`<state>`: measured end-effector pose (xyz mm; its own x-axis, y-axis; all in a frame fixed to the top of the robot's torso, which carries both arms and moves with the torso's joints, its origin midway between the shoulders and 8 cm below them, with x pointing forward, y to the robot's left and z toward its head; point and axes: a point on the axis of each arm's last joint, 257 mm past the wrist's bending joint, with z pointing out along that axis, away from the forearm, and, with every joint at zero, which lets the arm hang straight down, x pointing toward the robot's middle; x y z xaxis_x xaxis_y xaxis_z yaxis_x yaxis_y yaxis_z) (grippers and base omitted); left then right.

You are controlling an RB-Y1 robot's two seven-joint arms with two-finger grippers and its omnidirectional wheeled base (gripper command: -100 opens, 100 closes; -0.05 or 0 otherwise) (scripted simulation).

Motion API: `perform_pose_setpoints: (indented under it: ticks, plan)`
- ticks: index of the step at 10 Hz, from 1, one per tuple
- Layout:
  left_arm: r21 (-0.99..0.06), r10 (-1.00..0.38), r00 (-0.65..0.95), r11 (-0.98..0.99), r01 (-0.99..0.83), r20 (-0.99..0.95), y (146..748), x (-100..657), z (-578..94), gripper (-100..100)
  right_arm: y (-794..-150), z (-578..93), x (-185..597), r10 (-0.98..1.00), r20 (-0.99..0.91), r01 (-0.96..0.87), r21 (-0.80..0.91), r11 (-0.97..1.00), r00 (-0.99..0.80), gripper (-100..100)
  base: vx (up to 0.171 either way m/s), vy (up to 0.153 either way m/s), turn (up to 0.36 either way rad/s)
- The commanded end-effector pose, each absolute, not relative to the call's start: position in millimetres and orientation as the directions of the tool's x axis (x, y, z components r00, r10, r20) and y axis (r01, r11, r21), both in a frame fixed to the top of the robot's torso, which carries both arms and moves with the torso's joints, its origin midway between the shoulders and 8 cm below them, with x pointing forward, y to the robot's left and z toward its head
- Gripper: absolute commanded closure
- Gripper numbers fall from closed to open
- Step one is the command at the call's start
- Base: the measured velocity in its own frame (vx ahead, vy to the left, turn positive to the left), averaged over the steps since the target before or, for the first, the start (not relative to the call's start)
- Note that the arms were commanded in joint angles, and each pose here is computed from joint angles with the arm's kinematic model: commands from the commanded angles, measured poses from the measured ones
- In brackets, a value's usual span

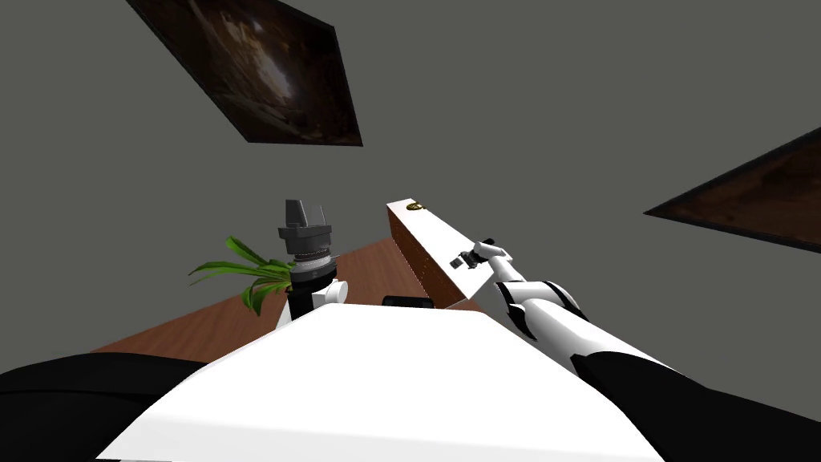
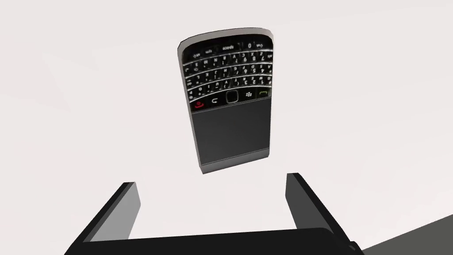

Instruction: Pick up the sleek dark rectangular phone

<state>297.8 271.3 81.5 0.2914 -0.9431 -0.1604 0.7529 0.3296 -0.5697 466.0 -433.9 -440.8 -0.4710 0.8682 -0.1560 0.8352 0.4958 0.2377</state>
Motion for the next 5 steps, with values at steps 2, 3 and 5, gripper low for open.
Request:
perform_pose_setpoints:
  ticks: [2, 3, 5]
  plan:
    - [-0.57, -0.943, 0.291, 0.329, 0.753, -0.16, 271, 298, 82, 0, -428, -450, 444, 0.856, -0.087, 0.839, 0.167, 0.517, -0.51, -100, 0.019, -0.038, 0.242]
    - [-0.57, -0.943, 0.291, 0.329, 0.753, -0.16, 271, 298, 82, 0, -426, -452, 436, 0.85, -0.062, 0.838, 0.143, 0.526, -0.523, -100, 0.018, -0.055, 0.282]
    - [-0.57, -0.943, 0.291, 0.33, 0.753, -0.16, 271, 298, 82, 0, -425, -453, 428, 0.845, -0.036, 0.837, 0.119, 0.534, -0.534, -100, 0.007, -0.035, 0.089]
